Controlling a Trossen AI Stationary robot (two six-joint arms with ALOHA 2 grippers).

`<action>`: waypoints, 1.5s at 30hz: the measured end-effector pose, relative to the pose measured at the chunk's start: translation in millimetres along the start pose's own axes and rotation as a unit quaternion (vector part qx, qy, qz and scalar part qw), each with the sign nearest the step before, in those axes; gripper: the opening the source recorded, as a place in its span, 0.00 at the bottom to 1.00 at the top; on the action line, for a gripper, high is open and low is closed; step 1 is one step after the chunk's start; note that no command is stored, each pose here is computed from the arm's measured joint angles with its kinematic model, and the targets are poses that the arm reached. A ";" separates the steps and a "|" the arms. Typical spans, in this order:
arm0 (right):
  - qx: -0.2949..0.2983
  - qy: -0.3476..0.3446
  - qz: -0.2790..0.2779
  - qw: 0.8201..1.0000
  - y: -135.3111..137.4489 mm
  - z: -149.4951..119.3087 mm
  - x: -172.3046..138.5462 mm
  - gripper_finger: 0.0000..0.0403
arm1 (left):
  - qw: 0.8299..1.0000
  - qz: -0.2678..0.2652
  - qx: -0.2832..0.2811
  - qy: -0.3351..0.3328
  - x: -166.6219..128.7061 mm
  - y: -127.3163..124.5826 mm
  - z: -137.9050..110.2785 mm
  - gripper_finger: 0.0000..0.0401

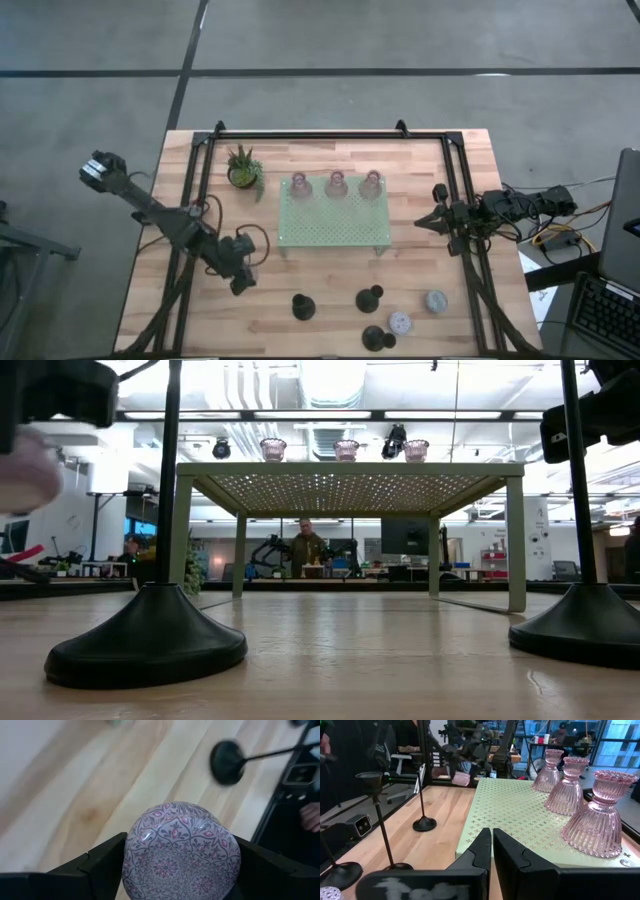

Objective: Pick & Place candle stick holders
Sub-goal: Put the pink scented candle on the shelf

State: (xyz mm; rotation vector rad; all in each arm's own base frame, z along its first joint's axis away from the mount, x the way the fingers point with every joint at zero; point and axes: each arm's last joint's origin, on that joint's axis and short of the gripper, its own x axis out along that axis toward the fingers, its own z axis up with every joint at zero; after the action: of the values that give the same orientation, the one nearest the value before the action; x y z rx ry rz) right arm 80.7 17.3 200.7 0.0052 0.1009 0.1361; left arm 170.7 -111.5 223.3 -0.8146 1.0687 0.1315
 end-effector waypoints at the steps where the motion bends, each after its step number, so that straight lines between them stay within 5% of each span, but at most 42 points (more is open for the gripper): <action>1: 0.000 0.000 0.000 1.000 0.0 0.0 0.0 0.03 | 1.000 -0.006 0.004 -0.007 -3.7 0.6 3.3 0.78; 11: 0.001 0.000 0.000 1.000 0.0 0.0 0.0 0.03 | 0.990 -0.043 0.059 -0.123 -45.1 0.1 44.5 0.78; 26: 0.001 0.000 0.000 1.000 0.0 0.0 0.0 0.03 | 0.957 0.015 0.133 -0.256 -85.9 -18.1 121.0 0.78; 45: 0.001 0.000 0.000 1.000 0.0 0.0 0.0 0.03 | 0.963 0.142 0.201 -0.110 -38.0 -46.4 190.9 0.78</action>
State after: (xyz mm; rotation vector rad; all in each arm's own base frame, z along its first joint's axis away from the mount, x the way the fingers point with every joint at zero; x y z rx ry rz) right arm 80.6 17.3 200.7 0.0067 0.1010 0.1360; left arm 311.9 -9.9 322.1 -0.2704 0.9536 0.2330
